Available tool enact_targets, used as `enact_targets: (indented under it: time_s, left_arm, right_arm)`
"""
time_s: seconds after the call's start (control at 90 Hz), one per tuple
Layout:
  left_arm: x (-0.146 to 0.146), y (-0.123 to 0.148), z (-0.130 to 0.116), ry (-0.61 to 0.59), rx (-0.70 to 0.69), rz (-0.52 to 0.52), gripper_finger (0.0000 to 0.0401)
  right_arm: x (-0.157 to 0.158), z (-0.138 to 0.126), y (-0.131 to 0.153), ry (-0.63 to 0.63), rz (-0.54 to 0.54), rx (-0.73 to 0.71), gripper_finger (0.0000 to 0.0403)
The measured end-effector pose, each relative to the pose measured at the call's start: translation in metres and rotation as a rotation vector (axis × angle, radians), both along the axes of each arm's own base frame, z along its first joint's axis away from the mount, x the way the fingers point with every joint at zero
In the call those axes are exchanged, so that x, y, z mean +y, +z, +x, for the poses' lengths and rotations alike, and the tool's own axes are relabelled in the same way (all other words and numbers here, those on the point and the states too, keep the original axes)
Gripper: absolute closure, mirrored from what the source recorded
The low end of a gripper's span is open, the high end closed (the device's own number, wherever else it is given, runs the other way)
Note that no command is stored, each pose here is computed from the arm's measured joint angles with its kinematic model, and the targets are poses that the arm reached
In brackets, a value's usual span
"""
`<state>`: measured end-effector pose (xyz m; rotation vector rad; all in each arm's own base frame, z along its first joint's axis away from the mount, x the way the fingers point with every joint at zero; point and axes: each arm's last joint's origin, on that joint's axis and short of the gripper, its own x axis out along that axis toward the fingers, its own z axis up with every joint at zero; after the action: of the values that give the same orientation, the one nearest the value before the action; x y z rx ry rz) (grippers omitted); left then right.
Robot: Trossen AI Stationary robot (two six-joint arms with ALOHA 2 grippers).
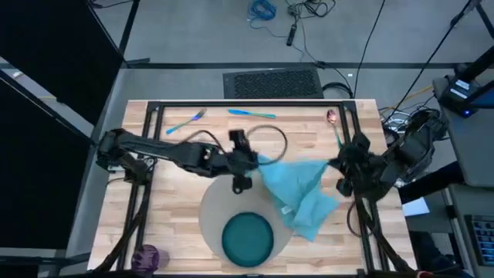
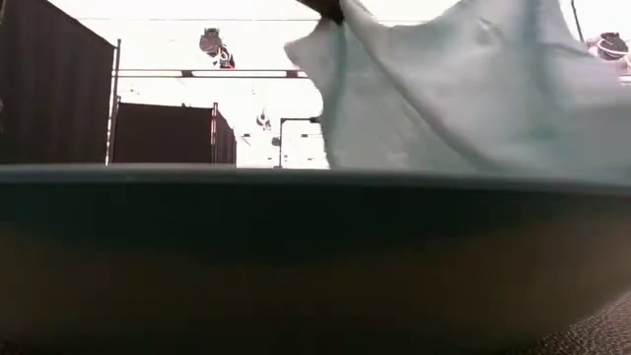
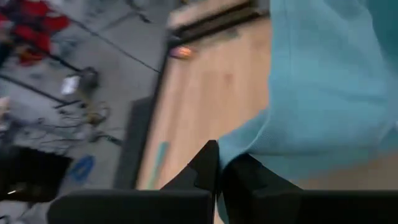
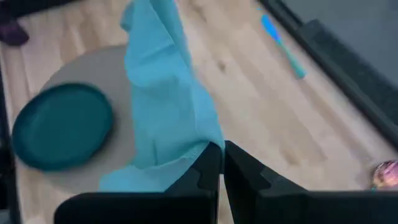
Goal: Set table place
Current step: Fold the blue napkin
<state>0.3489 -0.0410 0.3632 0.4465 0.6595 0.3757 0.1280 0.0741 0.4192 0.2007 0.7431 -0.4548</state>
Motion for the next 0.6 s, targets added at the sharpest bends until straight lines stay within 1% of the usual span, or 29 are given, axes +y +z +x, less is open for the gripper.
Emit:
enact_targets:
  time_s: [0.089, 0.211, 0.333, 0.444, 0.533, 0.6]
  left_arm:
    - [0.01, 0.023, -0.017, 0.04, -0.065, 0.037, 0.0401]
    - [0.032, 0.051, -0.04, 0.115, -0.149, 0.069, 0.0401]
    - [0.059, 0.079, -0.059, 0.197, -0.235, 0.066, 0.0401]
    - [0.079, 0.104, -0.072, 0.212, -0.304, 0.035, 0.0401]
    - [0.085, 0.12, -0.079, 0.189, -0.35, 0.01, 0.0401]
    - [0.083, 0.125, -0.083, 0.168, -0.364, -0.019, 0.0401]
  right_arm:
    - [-0.014, -0.001, 0.018, -0.006, -0.03, -0.038, 0.0403]
    - [-0.034, -0.003, 0.047, -0.029, -0.092, -0.113, 0.0403]
    - [-0.055, 0.004, 0.074, -0.055, -0.161, -0.203, 0.0403]
    - [-0.074, 0.014, 0.096, -0.038, -0.184, -0.272, 0.0403]
    - [-0.086, 0.023, 0.102, -0.033, -0.171, -0.274, 0.0403]
    - [-0.09, 0.032, 0.096, -0.024, -0.145, -0.224, 0.0403]
